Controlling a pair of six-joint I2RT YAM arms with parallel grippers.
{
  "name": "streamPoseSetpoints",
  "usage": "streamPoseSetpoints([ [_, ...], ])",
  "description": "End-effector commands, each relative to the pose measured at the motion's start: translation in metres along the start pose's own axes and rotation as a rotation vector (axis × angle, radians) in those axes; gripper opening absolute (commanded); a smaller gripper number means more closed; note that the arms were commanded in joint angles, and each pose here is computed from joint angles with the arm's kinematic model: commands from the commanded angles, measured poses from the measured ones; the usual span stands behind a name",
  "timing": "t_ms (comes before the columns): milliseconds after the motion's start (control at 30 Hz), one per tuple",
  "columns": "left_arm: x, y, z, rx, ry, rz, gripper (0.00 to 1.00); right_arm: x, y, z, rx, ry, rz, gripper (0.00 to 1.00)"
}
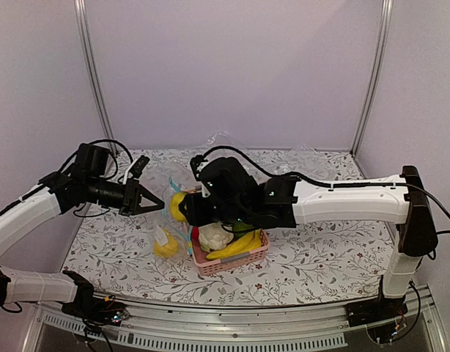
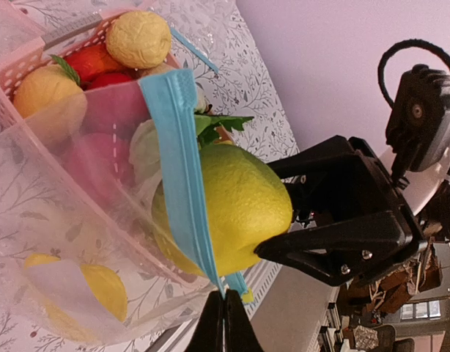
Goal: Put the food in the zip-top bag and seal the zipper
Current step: Place the fake fruit in the zipper food storage bag.
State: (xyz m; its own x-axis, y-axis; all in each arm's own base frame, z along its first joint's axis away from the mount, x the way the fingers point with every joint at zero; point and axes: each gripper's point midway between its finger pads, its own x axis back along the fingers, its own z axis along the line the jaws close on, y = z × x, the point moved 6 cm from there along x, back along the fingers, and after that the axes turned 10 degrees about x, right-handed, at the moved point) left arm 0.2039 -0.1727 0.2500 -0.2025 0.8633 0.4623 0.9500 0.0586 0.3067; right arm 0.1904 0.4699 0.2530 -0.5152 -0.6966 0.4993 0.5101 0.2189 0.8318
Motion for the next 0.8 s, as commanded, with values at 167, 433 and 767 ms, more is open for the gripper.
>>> streamPoseSetpoints([
  [167,-0.001,0.000,-0.009,-0.031,-0.057,0.007,0.00,-0.011,-0.001,0.009,0.044,0.031,0.031,0.45],
  [433,-0.001,-0.002,-0.016,-0.045,-0.118,0.027,0.00,-0.030,-0.002,0.016,0.067,0.035,0.049,0.46],
  [767,-0.001,-0.005,-0.020,-0.041,-0.163,0.033,0.00,-0.047,-0.002,0.008,0.070,-0.046,0.058,0.50],
])
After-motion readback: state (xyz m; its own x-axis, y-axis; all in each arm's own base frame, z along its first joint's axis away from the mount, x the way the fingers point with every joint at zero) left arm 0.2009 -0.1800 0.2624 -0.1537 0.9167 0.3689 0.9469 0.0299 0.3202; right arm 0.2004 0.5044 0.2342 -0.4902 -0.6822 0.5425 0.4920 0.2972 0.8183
